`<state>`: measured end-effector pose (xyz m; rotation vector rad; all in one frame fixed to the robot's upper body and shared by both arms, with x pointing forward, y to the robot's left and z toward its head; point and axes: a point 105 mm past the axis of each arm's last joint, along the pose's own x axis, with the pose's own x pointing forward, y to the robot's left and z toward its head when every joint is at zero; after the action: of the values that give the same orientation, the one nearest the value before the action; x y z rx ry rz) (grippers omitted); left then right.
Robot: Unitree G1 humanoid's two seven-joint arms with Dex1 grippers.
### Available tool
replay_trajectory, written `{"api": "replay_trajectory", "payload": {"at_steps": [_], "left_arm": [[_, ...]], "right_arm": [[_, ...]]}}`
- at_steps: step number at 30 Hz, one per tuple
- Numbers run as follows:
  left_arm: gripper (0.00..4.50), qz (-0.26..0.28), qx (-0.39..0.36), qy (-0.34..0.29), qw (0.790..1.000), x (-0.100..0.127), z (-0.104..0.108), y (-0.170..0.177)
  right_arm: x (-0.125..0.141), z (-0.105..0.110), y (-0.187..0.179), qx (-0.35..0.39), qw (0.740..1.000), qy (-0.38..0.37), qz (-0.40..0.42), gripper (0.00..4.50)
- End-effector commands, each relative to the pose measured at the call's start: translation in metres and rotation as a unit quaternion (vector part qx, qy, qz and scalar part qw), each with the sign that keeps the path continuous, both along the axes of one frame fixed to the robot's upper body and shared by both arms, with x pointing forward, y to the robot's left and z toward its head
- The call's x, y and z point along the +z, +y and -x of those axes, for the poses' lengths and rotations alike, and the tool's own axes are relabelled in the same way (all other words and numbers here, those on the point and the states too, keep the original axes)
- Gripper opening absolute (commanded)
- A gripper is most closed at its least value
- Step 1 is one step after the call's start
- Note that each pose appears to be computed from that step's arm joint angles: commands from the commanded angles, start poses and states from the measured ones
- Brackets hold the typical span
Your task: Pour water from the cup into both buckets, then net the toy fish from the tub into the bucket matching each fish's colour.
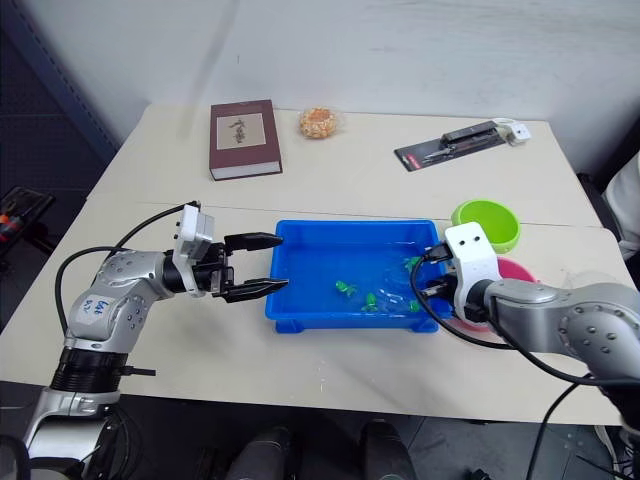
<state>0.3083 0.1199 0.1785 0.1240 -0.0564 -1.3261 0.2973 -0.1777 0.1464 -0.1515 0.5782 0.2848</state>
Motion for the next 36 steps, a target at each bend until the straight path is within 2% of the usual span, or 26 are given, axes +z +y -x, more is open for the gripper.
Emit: {"api": "replay_trajectory", "payload": {"at_steps": [1,8,11,18,23,30,36], "left_arm": [[4.46,-0.004,-0.004,-0.023,1.000,0.008,0.004,0.001],[4.46,-0.006,-0.005,-0.023,1.000,0.008,0.003,0.002],[4.46,-0.007,-0.006,-0.024,1.000,0.008,0.003,0.002],[4.46,-0.008,-0.009,-0.025,1.000,0.008,0.003,0.001],[4.46,-0.010,-0.010,-0.025,1.000,0.008,0.003,0.001],[4.46,-0.010,-0.012,-0.024,1.000,0.008,0.002,0.001],[4.46,-0.011,-0.018,-0.025,0.999,0.009,0.001,-0.001]], "right_arm": [[0.015,-0.005,-0.002,-0.003,0.998,-0.058,0.024,0.00],[0.017,-0.011,-0.002,-0.018,0.995,-0.094,0.025,0.00],[0.019,-0.012,-0.003,-0.016,0.992,-0.115,0.050,0.00],[0.021,-0.011,0.004,0.002,0.987,-0.154,0.050,0.00],[0.019,0.006,0.015,0.054,0.984,-0.162,0.039,0.00],[0.015,0.020,0.014,0.080,0.982,-0.167,0.027,0.00],[0.021,0.034,0.014,0.127,0.966,-0.223,0.023,0.00]]}}
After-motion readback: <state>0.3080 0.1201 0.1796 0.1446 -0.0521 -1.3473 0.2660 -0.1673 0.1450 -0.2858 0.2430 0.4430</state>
